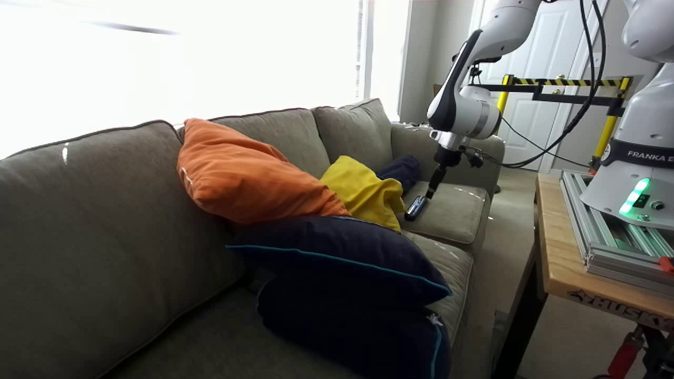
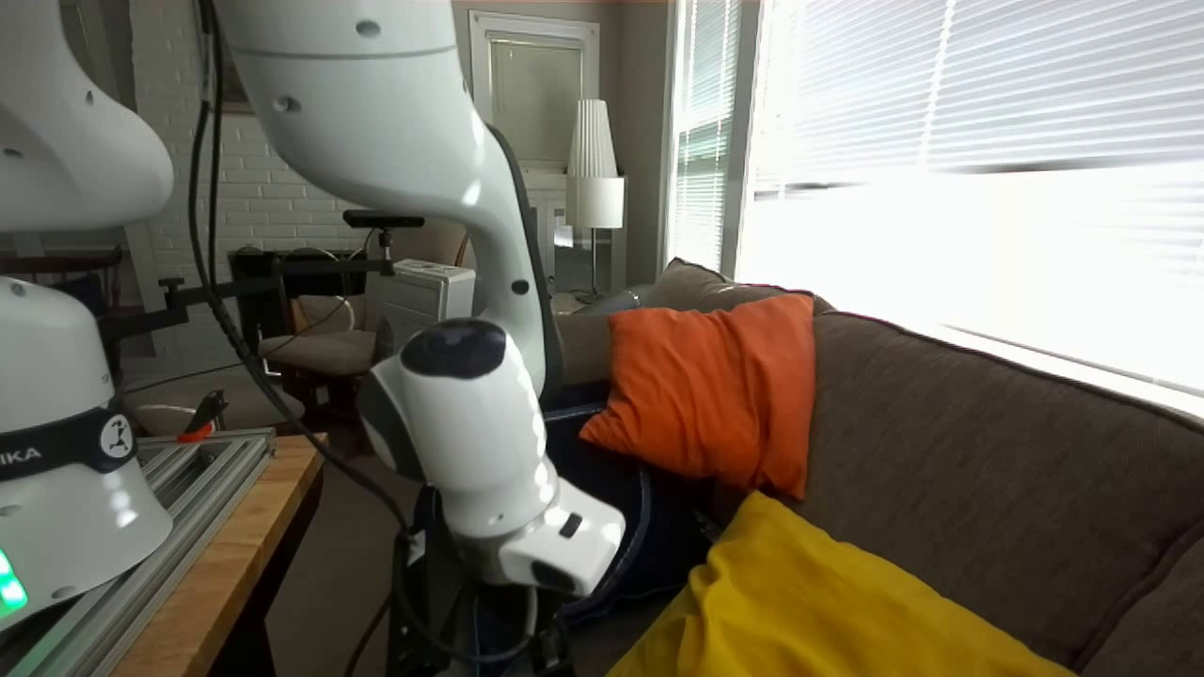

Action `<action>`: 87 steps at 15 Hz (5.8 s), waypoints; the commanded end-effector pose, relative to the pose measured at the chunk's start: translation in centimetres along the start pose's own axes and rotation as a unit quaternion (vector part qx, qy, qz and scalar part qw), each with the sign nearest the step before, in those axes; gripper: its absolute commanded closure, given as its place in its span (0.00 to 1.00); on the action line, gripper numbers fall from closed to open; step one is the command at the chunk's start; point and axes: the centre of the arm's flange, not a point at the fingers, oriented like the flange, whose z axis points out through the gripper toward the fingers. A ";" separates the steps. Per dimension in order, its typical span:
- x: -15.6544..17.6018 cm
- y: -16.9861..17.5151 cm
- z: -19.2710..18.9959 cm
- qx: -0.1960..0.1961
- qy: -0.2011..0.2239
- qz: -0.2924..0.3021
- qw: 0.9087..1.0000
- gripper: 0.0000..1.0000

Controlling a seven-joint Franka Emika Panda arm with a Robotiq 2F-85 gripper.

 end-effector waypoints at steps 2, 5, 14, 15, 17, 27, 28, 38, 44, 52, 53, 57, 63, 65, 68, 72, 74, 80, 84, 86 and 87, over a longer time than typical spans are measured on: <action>-1.8 -0.6 6.0 0.045 -0.022 0.026 0.998 0.00; -1.6 -1.5 8.5 0.048 -0.008 0.019 0.999 0.00; 2.7 -3.5 13.8 0.006 0.089 -0.033 0.995 0.00; 2.8 -3.8 14.4 0.006 0.093 -0.036 0.995 0.00; 3.3 -4.4 15.8 0.008 0.103 -0.053 0.993 0.00; 6.3 -4.9 15.1 -0.062 0.050 -0.022 0.997 0.53; 6.6 -5.2 14.1 -0.062 0.036 -0.003 0.997 0.59; 6.4 -4.1 0.3 -0.032 -0.177 0.102 0.978 0.99; 4.1 -4.5 -2.6 0.002 -0.256 0.177 0.950 0.98; 5.6 -7.0 -5.2 0.027 -0.214 0.271 0.938 0.98; 5.7 -7.4 -6.0 0.035 -0.207 0.271 0.939 0.98; 6.3 -8.2 -7.8 0.031 -0.186 0.273 0.943 0.98; 4.9 -8.7 -8.5 0.026 -0.178 0.282 0.942 0.98; 4.4 -8.9 -8.4 0.027 -0.176 0.289 0.940 0.98; 4.7 -8.7 -8.7 0.039 -0.151 0.291 0.944 0.65; 7.4 -9.1 -12.1 0.075 -0.073 0.221 0.970 0.39; 8.8 -9.5 -13.5 0.101 -0.042 0.206 0.972 0.25; 12.8 -12.6 -14.3 0.174 0.024 0.079 0.981 0.00; 14.3 -15.5 -11.1 0.234 0.031 0.048 0.971 0.00; 14.5 -16.3 -9.2 0.222 0.030 0.032 0.974 0.00; 14.3 -16.6 -8.2 0.223 0.026 0.029 0.974 0.00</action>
